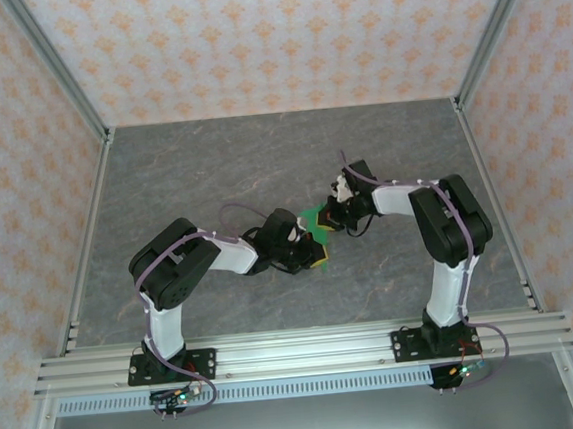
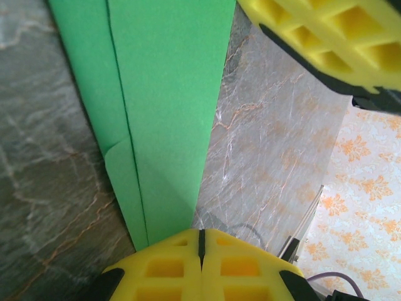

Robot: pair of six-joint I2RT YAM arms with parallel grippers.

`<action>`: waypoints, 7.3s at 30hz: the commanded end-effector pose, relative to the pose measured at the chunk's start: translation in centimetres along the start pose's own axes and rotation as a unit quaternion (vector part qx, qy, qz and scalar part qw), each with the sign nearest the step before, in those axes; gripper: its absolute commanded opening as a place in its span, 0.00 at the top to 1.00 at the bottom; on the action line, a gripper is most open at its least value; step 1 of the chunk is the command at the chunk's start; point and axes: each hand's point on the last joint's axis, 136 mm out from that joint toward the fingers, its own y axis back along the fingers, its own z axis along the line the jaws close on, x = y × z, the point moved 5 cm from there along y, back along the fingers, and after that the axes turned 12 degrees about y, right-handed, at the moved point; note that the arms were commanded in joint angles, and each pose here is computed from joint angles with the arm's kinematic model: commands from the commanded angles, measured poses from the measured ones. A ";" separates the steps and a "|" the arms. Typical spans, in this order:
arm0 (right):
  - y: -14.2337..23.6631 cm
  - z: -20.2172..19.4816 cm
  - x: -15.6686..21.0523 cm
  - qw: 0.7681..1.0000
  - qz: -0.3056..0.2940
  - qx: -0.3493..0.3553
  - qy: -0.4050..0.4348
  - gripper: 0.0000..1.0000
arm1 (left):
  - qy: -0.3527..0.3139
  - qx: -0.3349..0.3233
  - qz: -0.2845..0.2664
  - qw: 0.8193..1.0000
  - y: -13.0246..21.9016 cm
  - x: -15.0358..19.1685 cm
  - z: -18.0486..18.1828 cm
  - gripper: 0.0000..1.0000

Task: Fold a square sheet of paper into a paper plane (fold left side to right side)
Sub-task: Fold the wing for the fifth time at the center of the table, then turn over the paper plane at the center of the table.

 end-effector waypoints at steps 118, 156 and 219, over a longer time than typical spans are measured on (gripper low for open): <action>-1.8 -3.0 2.3 0.992 0.021 0.118 -0.043 0.95 | -0.061 -0.087 0.037 0.994 3.6 5.9 1.8 1.00; -0.9 -0.4 0.1 0.997 -0.002 0.072 -0.015 0.93 | -0.082 -0.092 0.078 0.989 1.2 6.2 2.2 1.00; 8.7 5.4 7.4 0.968 -0.048 0.222 0.105 0.48 | -0.182 -0.192 -0.416 0.870 23.5 1.1 -2.5 0.67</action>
